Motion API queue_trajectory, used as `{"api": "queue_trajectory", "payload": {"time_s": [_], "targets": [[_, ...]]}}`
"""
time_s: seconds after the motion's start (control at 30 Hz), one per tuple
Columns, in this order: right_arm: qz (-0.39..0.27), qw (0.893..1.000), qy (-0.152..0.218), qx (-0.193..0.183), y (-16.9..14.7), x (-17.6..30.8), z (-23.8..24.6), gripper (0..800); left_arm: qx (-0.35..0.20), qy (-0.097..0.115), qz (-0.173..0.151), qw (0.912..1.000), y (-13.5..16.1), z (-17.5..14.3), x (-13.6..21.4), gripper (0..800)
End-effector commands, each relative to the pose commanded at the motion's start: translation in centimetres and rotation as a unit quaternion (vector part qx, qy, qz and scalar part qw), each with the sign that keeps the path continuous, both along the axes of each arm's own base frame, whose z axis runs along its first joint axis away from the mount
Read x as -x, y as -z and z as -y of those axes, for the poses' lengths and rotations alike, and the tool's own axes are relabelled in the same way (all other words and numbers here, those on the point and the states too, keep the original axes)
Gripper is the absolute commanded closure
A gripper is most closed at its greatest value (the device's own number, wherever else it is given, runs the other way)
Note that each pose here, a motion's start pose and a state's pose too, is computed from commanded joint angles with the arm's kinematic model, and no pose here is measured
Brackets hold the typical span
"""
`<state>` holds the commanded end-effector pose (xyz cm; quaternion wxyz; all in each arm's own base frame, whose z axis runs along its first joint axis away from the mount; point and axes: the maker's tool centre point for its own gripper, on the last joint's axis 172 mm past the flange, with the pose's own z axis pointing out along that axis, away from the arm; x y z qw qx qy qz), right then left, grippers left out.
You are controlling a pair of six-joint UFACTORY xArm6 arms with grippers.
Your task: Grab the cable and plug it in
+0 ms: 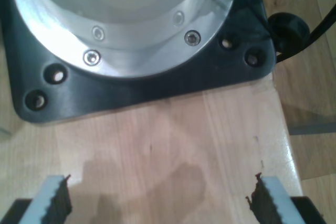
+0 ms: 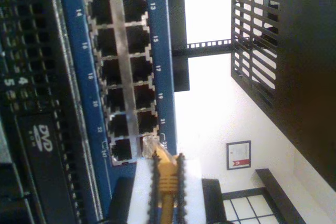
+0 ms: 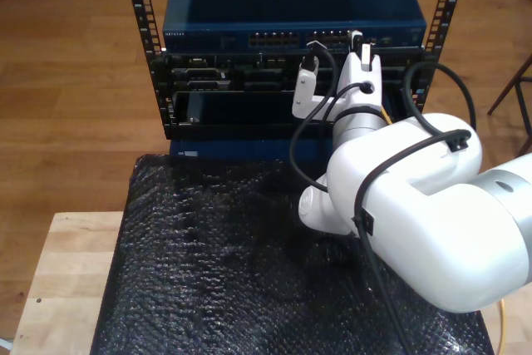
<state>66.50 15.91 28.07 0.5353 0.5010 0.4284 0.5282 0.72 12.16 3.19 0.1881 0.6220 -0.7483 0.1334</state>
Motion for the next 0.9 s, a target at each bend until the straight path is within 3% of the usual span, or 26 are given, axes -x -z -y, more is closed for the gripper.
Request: {"api": "queue_trajectory", "payload": {"time_s": [0.9], "targets": [[-0.008,1.000,-0.001,0.006,1.2,-0.2,0.2,800,0.000,0.000,0.000,1.0000,0.0,0.0,0.0,0]]}}
